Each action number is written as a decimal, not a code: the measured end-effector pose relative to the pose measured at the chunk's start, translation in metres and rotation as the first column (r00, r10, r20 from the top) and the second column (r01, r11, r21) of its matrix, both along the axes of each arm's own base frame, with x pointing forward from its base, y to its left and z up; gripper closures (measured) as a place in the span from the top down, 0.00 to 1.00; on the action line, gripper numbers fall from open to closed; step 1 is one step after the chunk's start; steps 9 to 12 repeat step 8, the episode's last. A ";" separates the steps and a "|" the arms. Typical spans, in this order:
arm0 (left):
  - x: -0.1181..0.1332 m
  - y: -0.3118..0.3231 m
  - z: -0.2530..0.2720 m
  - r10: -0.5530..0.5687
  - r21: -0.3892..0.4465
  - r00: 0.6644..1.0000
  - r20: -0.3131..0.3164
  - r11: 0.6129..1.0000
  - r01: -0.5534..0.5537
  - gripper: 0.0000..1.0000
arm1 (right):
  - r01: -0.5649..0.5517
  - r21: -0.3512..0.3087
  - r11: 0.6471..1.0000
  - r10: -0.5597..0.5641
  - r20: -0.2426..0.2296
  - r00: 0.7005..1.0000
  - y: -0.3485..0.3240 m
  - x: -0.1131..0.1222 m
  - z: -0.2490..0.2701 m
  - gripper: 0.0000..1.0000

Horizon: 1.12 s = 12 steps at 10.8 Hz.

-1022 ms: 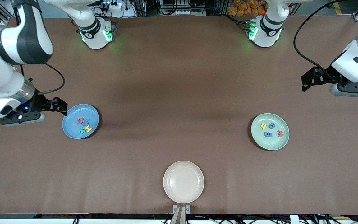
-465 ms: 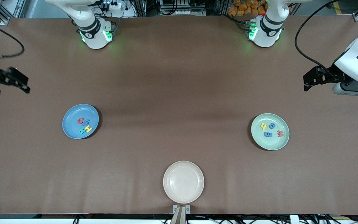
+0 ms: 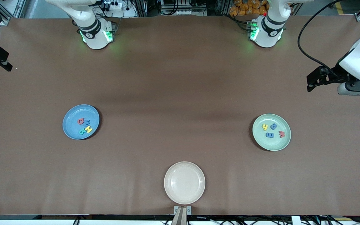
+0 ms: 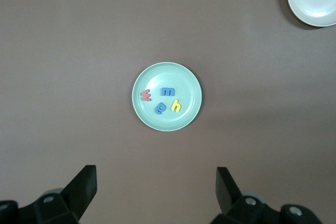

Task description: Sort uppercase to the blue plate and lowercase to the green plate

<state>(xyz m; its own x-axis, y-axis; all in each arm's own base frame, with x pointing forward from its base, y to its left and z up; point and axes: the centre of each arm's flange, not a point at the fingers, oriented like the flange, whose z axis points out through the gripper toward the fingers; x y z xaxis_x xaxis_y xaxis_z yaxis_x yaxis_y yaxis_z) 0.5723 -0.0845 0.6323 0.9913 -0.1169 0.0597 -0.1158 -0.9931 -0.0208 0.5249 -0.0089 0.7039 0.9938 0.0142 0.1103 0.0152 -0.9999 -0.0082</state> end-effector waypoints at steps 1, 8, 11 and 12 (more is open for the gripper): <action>0.000 0.001 0.000 0.001 0.000 1.000 0.000 1.000 -0.001 1.00 | -0.002 0.015 1.000 0.002 -0.001 1.000 0.002 0.001 -0.001 1.00; -0.008 -0.001 0.020 0.001 -0.032 1.000 -0.010 0.999 -0.001 1.00 | 0.016 0.027 1.000 -0.016 -0.002 1.000 -0.007 0.002 -0.002 1.00; -0.008 -0.001 0.020 0.001 -0.032 1.000 -0.010 0.999 -0.001 1.00 | 0.016 0.027 1.000 -0.016 -0.002 1.000 -0.007 0.002 -0.002 1.00; -0.008 -0.001 0.020 0.001 -0.032 1.000 -0.010 0.999 -0.001 1.00 | 0.016 0.027 1.000 -0.016 -0.002 1.000 -0.007 0.002 -0.002 1.00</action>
